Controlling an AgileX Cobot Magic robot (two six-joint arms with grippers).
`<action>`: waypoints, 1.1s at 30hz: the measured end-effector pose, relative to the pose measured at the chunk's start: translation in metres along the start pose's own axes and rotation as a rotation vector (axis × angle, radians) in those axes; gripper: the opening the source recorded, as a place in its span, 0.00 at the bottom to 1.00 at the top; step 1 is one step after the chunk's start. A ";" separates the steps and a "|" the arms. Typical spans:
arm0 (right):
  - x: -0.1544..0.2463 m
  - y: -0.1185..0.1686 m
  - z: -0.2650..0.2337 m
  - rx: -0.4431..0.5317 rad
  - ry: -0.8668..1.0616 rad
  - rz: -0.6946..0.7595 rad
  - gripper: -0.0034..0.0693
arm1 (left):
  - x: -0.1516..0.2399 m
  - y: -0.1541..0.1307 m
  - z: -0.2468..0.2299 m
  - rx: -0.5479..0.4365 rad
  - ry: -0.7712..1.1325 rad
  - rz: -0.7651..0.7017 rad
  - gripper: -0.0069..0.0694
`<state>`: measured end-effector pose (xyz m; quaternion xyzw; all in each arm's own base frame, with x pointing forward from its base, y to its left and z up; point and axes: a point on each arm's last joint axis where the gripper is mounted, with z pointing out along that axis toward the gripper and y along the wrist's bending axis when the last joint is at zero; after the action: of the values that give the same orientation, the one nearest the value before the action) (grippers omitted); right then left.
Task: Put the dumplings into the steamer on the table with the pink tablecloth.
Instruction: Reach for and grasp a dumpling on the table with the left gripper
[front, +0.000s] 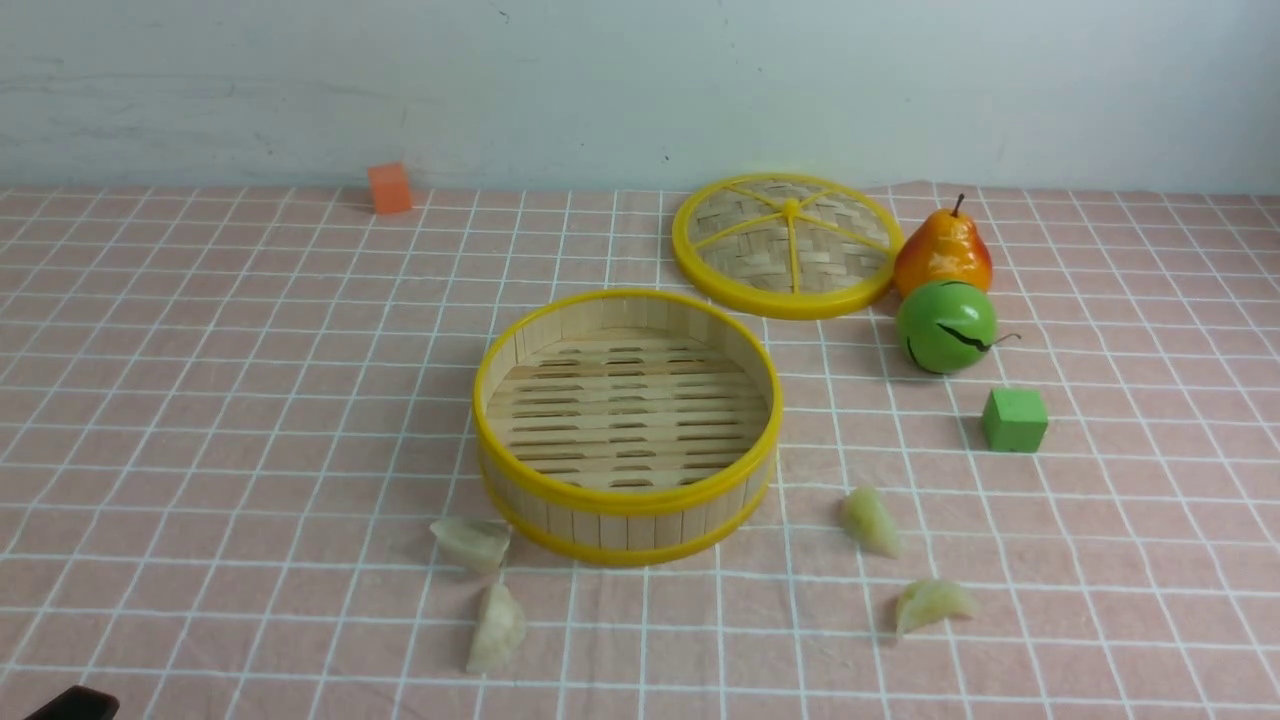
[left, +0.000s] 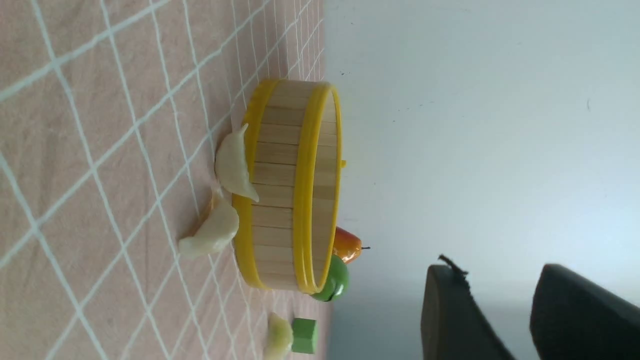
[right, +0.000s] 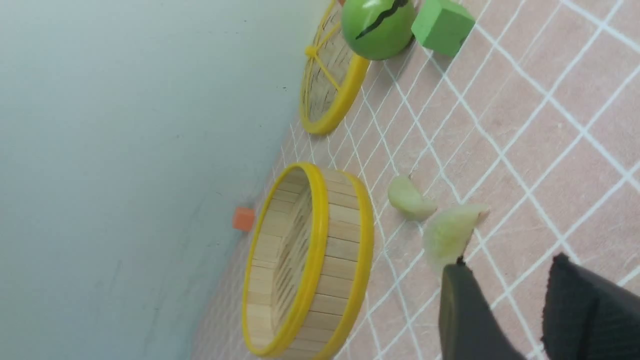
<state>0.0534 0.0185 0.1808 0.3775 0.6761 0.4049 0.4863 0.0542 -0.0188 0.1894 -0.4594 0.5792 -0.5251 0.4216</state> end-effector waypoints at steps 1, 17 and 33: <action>0.000 0.000 0.000 -0.001 -0.003 -0.039 0.38 | 0.001 -0.002 0.000 0.002 0.006 0.050 0.40; -0.049 0.108 0.027 0.072 0.154 -0.705 0.02 | 0.007 -0.116 0.026 -0.275 0.360 0.882 0.07; -0.009 0.163 0.089 -0.022 1.025 -1.153 0.04 | 0.033 -0.102 0.149 -0.694 0.926 1.132 0.16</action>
<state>0.1605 0.0896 0.3148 -0.2740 0.9025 0.2184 0.2504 0.2011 -0.0865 0.2764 0.0628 0.9697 -0.1593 0.1741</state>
